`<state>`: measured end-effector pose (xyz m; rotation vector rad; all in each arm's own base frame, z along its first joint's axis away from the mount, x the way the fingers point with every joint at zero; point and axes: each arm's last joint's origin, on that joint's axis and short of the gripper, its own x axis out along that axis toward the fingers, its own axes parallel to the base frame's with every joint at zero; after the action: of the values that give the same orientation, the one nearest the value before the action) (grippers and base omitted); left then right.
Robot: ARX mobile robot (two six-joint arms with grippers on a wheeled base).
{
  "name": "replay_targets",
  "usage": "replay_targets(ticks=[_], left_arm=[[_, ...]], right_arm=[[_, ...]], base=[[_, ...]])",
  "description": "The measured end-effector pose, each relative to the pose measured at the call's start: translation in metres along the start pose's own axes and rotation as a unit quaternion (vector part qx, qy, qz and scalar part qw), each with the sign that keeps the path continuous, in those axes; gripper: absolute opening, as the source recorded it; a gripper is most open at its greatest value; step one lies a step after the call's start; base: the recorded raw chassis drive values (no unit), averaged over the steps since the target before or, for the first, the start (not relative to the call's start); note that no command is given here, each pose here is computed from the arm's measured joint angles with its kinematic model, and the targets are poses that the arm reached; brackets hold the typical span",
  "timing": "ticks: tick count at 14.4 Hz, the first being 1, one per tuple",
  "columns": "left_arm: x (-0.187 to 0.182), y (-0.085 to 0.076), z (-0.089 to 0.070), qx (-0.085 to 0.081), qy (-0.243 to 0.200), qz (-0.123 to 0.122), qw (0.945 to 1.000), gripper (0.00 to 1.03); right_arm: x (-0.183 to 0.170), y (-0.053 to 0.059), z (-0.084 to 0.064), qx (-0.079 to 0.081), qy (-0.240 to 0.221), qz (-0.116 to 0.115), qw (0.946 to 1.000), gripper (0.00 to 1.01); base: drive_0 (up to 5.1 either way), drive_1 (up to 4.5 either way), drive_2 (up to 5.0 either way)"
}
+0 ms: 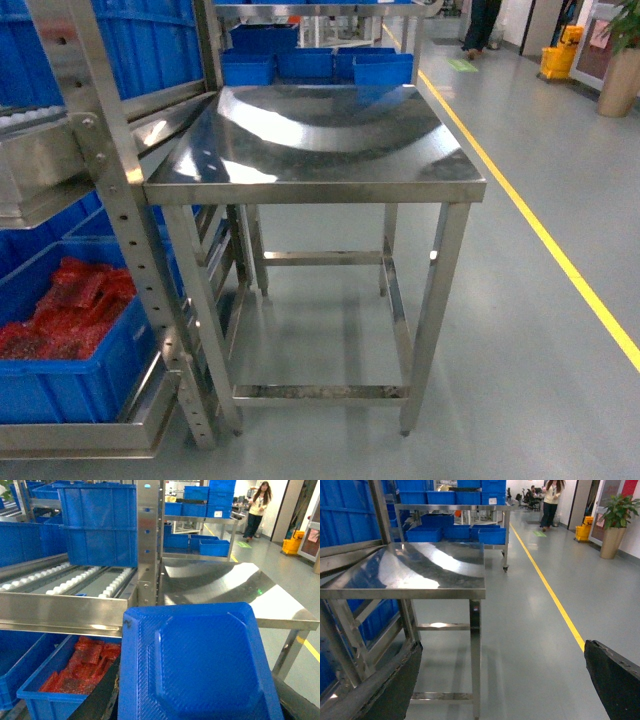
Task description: Pick blue part to blue bin on bottom shelf
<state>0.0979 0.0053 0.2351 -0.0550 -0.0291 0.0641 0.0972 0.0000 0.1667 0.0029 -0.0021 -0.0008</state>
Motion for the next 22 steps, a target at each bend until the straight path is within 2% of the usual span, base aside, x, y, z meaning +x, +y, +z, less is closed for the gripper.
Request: replay_targets(ticks=[22], left_arm=[[0.0,0.0,-0.0001,0.0,0.001,0.0,1.0,0.44]], right_arm=[[-0.0001,0.0,0.0001,0.0,-0.001,0.0,1.0,0.98]], base=[[-5.0,2.41,2.4]])
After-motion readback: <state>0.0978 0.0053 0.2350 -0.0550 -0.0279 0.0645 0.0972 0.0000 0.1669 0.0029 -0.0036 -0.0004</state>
